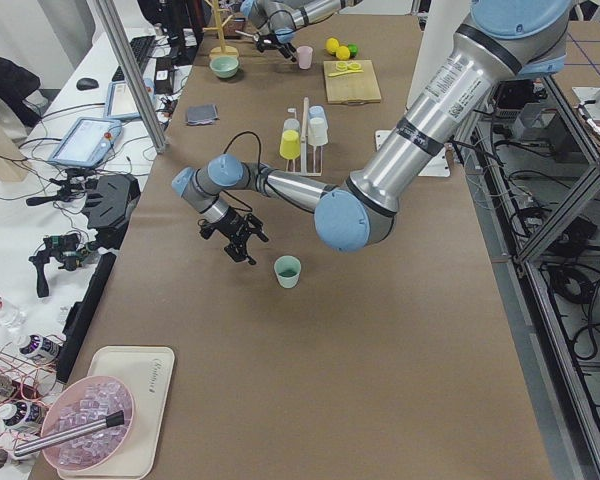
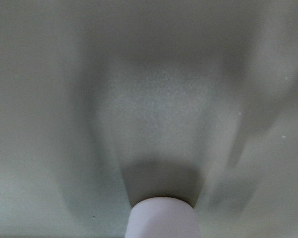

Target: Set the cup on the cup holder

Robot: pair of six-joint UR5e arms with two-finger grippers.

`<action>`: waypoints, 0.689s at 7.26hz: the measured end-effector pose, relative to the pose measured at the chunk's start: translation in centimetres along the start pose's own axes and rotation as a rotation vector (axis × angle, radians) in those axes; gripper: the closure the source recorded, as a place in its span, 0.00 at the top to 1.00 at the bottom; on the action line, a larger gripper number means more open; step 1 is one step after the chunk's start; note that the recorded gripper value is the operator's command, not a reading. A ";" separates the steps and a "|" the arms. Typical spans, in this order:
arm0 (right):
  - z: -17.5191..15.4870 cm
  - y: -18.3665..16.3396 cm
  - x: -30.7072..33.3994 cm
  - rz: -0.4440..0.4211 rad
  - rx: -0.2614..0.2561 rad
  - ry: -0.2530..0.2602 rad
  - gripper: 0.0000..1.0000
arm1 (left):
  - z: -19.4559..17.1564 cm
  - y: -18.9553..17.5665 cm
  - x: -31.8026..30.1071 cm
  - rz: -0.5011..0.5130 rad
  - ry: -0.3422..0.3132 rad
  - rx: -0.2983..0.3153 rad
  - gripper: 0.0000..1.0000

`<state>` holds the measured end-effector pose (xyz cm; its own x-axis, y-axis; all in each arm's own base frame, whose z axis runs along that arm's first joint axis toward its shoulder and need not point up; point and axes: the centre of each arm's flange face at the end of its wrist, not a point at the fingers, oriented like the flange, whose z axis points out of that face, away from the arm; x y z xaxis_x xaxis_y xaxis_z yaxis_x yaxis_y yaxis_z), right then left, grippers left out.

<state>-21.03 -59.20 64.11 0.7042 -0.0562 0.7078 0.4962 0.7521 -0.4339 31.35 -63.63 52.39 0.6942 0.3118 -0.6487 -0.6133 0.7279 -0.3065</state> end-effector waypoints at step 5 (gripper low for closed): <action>1.6 -0.7 -1.0 -0.004 -0.051 0.013 0.97 | 3.7 -1.0 -1.4 0.035 0.002 -0.080 0.98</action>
<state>-22.86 -58.63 64.57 0.7084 -0.0675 0.7026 0.5238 0.7175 -0.4592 32.42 -62.55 56.19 0.6710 0.3348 -0.6615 -0.6654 0.6655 -0.3382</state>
